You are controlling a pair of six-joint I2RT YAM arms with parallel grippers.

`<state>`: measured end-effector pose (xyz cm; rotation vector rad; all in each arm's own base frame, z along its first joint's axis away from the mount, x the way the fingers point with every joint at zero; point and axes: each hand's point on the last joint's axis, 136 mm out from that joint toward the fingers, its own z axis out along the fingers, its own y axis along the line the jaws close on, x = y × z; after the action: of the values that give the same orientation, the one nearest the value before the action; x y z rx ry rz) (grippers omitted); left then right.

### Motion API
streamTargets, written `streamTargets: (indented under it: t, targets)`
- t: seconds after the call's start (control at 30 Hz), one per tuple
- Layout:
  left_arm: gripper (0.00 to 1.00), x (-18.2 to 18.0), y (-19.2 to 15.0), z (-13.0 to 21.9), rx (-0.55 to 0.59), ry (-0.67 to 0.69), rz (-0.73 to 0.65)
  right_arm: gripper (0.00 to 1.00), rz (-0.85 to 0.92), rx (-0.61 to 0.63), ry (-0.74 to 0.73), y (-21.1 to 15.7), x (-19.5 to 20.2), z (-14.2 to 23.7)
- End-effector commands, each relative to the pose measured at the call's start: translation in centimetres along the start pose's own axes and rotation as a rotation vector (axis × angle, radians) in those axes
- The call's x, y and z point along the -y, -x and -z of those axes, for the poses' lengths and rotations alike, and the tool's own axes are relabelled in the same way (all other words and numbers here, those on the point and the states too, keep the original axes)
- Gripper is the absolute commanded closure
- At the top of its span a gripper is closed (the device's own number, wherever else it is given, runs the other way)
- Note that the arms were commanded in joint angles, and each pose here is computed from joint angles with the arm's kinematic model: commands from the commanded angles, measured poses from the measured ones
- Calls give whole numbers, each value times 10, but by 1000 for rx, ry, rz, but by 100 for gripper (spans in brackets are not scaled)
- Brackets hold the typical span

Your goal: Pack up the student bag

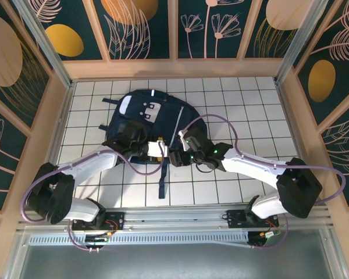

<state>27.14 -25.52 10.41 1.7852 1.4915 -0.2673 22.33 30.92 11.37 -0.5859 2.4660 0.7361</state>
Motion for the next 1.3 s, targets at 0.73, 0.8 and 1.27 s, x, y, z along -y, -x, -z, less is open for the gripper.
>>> streamTargets:
  t: [0.73, 0.8, 1.27]
  targets:
    - [39, -20, 14, -7, 67, 73, 71, 70, -141, 22, -141, -10, 22, -47]
    - [40, -19, 14, -7, 68, 70, 72, 73, -146, 29, -148, -9, 24, -50]
    - [37, -12, 14, -8, 71, 33, 64, 100, 75, 126, 12, 15, -18, -4]
